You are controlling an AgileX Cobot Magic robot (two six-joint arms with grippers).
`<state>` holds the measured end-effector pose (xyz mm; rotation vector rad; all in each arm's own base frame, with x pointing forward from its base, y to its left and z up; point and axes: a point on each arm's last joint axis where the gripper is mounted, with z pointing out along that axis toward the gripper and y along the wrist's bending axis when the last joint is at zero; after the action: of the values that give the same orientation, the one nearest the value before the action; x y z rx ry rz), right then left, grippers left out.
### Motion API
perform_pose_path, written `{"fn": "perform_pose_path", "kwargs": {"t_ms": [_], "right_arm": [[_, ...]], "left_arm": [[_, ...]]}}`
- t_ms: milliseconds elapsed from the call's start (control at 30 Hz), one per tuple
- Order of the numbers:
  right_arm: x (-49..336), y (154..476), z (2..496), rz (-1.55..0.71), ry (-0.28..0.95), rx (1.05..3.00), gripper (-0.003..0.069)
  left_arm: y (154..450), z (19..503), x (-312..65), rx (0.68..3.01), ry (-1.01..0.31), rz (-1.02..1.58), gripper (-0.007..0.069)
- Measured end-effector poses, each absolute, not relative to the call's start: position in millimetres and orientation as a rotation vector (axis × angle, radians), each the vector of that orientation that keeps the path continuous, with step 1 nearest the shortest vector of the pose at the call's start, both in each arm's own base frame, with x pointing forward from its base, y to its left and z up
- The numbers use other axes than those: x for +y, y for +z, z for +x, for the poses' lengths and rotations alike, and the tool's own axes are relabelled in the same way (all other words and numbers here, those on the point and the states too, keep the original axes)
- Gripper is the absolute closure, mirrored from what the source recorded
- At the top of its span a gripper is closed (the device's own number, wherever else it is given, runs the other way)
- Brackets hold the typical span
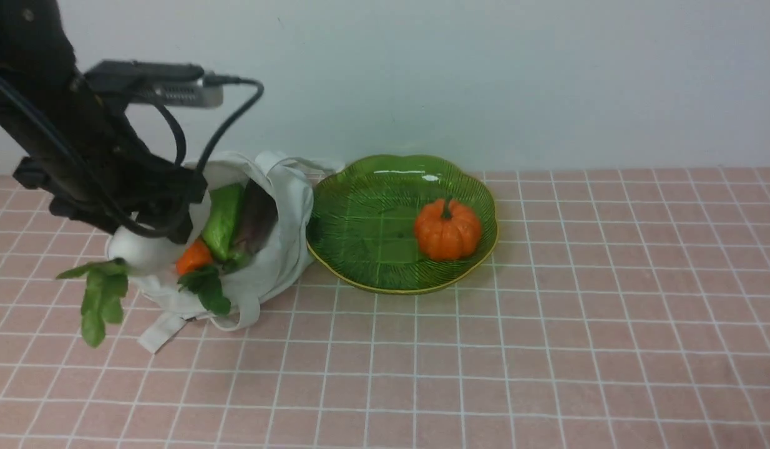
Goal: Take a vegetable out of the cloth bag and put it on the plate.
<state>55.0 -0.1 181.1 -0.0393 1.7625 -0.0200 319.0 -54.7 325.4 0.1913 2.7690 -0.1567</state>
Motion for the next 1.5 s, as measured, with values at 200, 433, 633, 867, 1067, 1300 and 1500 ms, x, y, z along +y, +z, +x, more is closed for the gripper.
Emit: {"fn": "perform_pose_path", "kwargs": {"t_ms": [200, 433, 633, 867, 1067, 1300, 1500], "right_arm": [[0, 181, 55, -0.039, -0.02, 1.762, 0.0673], [0, 181, 55, -0.039, -0.02, 1.762, 0.0673], [0, 181, 55, -0.039, -0.02, 1.762, 0.0673], [0, 181, 55, -0.039, -0.02, 1.762, 0.0673], [0, 181, 55, -0.039, -0.02, 1.762, 0.0673], [0, 181, 55, -0.039, -0.02, 1.762, 0.0673], [0, 181, 55, -0.039, -0.02, 1.762, 0.0673]], "left_arm": [[325, 326, -123, 2.661, -0.401, 0.354, 0.0197], [275, 388, -196, 2.588, -0.431, 0.493, 0.0197], [236, 434, -215, 2.582, -0.377, 0.516, 0.0197], [218, 452, -223, 2.557, -0.373, 0.508, 0.0151], [223, 456, -218, 2.52, -0.289, 0.538, 0.0022], [295, 426, -194, 2.576, -0.107, 0.595, 0.0203], [398, 367, -156, 2.459, 0.017, 0.568, 0.0559]]}}
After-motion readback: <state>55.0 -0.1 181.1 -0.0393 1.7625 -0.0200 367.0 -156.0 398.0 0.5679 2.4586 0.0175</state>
